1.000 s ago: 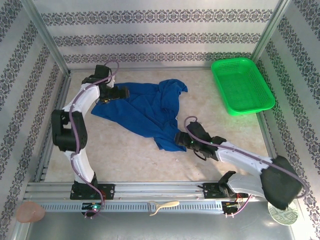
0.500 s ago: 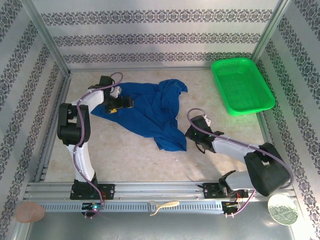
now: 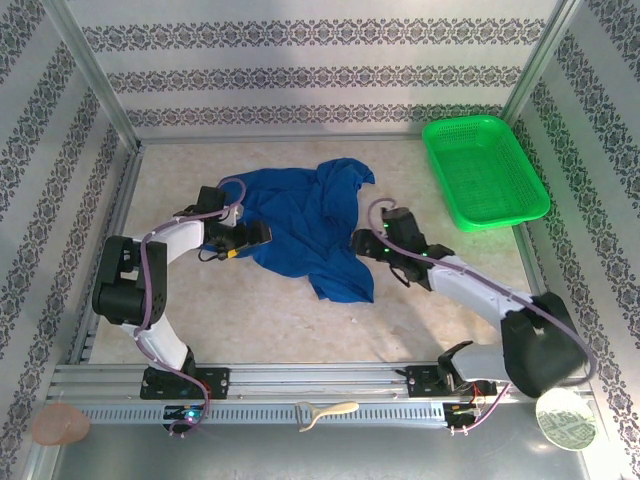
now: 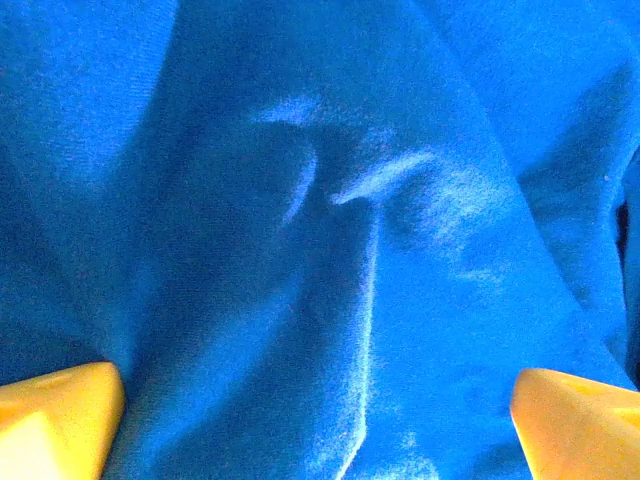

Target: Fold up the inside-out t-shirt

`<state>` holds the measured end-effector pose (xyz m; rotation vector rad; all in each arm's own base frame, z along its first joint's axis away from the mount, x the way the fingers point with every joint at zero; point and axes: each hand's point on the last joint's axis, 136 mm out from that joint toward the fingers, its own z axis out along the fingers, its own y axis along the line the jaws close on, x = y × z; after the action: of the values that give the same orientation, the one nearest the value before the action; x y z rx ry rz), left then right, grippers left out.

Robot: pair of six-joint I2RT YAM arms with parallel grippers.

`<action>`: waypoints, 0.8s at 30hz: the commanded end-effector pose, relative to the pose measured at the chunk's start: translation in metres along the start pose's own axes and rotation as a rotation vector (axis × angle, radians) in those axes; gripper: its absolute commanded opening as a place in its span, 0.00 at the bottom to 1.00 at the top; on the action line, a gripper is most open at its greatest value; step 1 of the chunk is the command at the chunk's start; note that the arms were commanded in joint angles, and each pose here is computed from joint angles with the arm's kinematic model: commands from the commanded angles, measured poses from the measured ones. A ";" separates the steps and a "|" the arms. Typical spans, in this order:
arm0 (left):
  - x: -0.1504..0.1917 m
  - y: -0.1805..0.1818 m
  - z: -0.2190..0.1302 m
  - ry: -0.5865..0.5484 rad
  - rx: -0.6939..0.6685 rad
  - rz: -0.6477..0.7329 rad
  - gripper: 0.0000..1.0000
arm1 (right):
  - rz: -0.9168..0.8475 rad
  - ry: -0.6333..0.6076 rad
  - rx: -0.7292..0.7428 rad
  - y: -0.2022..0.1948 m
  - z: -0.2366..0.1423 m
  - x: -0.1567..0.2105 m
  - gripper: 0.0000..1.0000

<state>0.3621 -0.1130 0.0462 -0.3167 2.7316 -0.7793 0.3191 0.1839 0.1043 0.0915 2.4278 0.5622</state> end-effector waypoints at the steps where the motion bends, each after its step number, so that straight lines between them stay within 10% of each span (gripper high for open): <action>1: -0.012 -0.014 -0.012 -0.052 0.012 0.002 0.99 | -0.131 0.101 -0.023 0.019 0.022 0.023 0.78; 7: -0.048 -0.018 -0.025 -0.101 -0.073 0.045 0.99 | -0.133 0.189 0.043 0.011 0.054 0.052 0.73; 14: -0.041 0.003 0.002 -0.024 -0.121 0.027 0.99 | 0.034 0.144 0.122 -0.045 0.035 0.039 0.02; 24: 0.019 -0.001 0.006 -0.003 -0.006 -0.045 0.99 | 0.224 0.003 0.271 -0.134 -0.026 -0.019 0.00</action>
<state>0.3692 -0.1079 0.0401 -0.3397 2.7240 -0.6972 0.3350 0.0656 0.0765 0.4658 2.4644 0.3774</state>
